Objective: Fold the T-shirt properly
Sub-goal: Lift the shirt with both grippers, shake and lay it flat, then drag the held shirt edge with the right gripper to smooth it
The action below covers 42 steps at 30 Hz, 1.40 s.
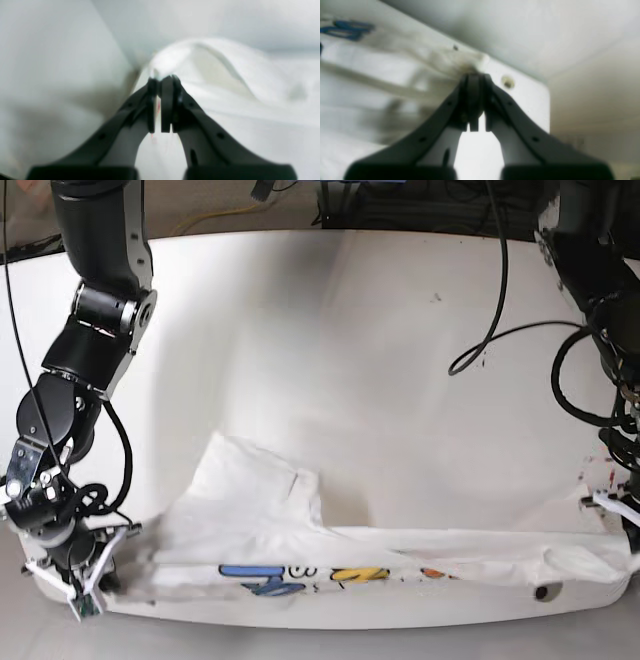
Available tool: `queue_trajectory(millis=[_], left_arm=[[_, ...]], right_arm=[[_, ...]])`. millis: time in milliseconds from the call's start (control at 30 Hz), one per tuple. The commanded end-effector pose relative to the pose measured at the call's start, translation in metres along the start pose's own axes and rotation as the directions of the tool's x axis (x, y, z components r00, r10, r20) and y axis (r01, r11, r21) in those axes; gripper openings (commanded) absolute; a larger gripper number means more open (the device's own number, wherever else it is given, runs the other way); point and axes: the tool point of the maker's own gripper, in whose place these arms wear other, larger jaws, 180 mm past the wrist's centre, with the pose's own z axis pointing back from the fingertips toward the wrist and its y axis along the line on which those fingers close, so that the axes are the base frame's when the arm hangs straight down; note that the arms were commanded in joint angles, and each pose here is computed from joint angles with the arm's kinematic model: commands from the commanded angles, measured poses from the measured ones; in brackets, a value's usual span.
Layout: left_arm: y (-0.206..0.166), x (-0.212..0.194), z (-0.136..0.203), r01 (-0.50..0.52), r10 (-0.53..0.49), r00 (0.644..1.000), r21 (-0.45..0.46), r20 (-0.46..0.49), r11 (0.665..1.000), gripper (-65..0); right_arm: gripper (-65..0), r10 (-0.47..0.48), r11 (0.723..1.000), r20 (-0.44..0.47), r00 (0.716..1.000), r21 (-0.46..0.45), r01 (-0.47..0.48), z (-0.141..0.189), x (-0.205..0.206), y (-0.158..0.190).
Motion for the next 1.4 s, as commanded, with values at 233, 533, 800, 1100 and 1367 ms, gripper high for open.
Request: queue_trajectory(millis=[233,533,800,1100,1367], left_arm=[[-0.018,-0.115,0.038,0.045,-0.060,0.971,-0.069,-0.230,0.997,-64.4],[-0.029,-0.209,0.081,0.055,-0.117,0.893,-0.152,-0.435,0.987,-64.4],[-0.014,-0.265,0.094,0.007,-0.082,0.843,-0.143,-0.532,0.990,-64.4],[-0.009,-0.274,0.095,0.000,-0.081,0.830,-0.145,-0.551,0.989,-64.4],[-0.012,-0.276,0.095,-0.001,-0.084,0.827,-0.151,-0.556,0.989,-64.4]], right_arm=[[-65.0,-0.085,0.996,-0.144,0.986,0.027,0.090,0.019,-0.108,0.041],[-65.0,-0.151,0.978,-0.328,0.933,0.086,0.189,0.038,-0.198,0.093],[-65.0,-0.200,0.963,-0.365,0.909,0.096,0.251,0.035,-0.215,0.104],[-65.0,-0.285,0.921,-0.309,0.908,0.173,0.348,-0.031,-0.167,0.100],[-37.7,-0.336,0.881,-0.329,0.883,0.223,0.418,-0.054,-0.168,0.112]])
